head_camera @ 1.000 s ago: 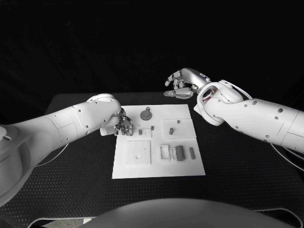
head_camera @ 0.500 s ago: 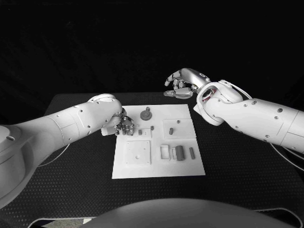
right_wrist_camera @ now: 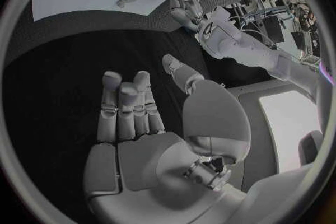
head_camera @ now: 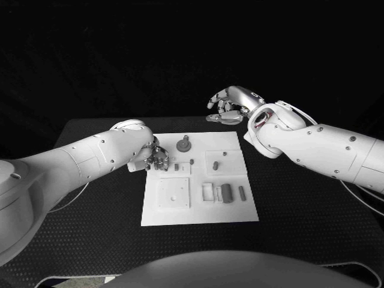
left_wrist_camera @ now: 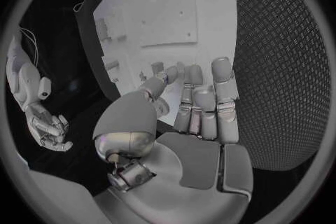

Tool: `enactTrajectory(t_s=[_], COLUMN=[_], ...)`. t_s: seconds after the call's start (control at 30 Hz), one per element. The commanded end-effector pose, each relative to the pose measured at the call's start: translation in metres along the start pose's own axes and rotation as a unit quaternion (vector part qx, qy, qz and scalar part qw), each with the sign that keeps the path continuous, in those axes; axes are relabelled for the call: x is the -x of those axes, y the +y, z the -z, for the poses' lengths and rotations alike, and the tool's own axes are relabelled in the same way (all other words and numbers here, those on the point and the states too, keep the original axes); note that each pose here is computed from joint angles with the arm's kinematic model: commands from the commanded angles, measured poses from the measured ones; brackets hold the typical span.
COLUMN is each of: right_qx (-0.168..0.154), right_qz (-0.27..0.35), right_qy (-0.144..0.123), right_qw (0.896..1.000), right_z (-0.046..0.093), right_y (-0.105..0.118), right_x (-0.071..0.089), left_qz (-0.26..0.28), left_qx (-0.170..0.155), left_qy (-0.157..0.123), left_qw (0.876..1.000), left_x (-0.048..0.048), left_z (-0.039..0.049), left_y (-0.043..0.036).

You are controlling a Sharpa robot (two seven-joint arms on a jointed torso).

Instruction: Assemble the parts on the task board

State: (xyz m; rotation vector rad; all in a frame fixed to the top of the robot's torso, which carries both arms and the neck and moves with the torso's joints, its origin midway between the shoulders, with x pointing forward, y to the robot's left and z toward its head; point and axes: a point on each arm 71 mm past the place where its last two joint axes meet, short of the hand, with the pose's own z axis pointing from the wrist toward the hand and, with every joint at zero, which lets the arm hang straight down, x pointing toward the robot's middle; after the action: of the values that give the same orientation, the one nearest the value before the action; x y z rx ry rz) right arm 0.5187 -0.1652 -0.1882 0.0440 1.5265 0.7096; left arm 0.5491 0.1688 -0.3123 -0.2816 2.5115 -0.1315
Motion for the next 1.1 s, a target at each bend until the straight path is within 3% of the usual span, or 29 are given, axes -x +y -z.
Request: enactTrajectory(t_s=[0.03,0.73,1.1], right_qx=[0.007,0.004,0.0], right_qz=[-0.001,-0.003,-0.004], right_qy=[0.0,0.001,0.001], right_qw=[1.0,1.0,1.0], right_z=[0.0,0.0,0.001], right_y=[0.002,0.0,-0.003], right_x=[0.0,0.0,0.001], left_qz=[-0.008,-0.003,0.034], left_qx=[0.005,-0.001,-0.002], left_qy=[-0.01,-0.013,-0.005], left_qw=[1.0,1.0,0.999], left_x=[-0.0024,-0.0024,-0.0008], left_z=[-0.0022,-0.0021,-0.001], left_y=[0.0013,0.0028,0.0157])
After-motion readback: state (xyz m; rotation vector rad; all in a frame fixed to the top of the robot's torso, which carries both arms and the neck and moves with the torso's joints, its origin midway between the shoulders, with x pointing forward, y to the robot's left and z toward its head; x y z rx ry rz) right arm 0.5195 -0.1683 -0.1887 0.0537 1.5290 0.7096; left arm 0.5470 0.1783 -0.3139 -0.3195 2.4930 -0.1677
